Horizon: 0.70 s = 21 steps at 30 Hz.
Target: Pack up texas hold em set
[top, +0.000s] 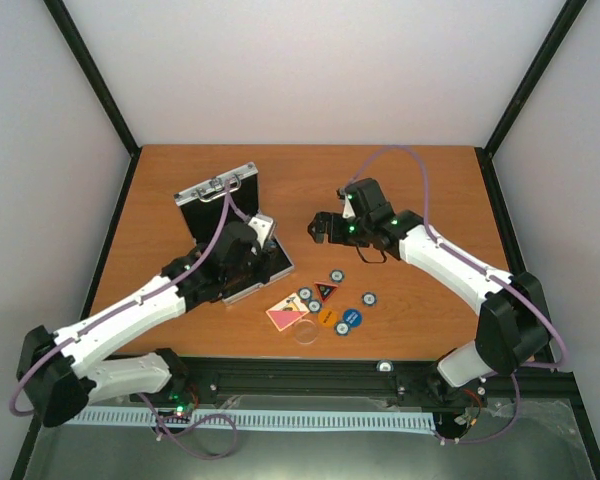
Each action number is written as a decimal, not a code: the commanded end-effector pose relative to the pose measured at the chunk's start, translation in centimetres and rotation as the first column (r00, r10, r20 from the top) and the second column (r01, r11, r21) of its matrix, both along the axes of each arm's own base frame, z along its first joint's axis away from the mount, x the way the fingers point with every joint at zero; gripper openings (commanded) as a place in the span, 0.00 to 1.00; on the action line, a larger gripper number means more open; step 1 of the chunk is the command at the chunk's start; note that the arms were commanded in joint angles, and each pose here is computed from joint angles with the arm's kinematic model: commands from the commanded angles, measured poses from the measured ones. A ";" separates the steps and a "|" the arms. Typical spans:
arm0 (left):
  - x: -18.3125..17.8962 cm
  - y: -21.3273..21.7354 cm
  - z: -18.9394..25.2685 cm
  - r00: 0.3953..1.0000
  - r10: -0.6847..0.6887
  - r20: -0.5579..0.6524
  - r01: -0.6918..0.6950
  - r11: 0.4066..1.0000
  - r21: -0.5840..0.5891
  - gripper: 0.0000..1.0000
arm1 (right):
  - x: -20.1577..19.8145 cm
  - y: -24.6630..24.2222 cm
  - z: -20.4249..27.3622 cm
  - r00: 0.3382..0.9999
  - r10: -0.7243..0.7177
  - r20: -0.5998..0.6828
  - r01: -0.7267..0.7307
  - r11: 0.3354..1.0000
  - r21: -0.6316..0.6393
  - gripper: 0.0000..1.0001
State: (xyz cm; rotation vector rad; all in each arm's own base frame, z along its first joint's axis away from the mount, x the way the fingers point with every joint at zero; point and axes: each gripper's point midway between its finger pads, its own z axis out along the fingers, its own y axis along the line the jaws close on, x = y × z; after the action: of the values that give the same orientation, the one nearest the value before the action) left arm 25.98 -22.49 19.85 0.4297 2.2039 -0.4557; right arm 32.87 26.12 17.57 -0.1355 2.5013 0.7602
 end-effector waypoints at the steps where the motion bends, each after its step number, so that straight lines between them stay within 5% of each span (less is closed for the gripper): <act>1: -0.1 0.9 -2.2 0.991 0.010 -0.135 0.005 0.994 0.111 0.01 | 0.0 -0.5 1.2 0.999 0.013 0.048 -0.014 1.000 0.021 1.00; 16: 4.4 -1.6 -5.7 0.975 -0.085 -0.205 0.144 0.944 0.296 0.01 | -0.5 -1.8 1.0 0.999 0.008 0.042 -0.010 0.999 0.052 1.00; 21: 4.9 -2.7 -6.6 0.957 -0.138 -0.256 0.209 0.938 0.276 0.01 | -0.6 -2.3 1.0 0.999 0.003 0.041 -0.006 0.998 0.062 1.00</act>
State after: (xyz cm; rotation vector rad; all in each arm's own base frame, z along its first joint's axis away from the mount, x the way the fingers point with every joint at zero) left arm 30.54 -24.37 12.69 0.6727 2.4974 -0.2355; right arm 32.19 24.23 17.34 -0.1251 2.4867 0.7996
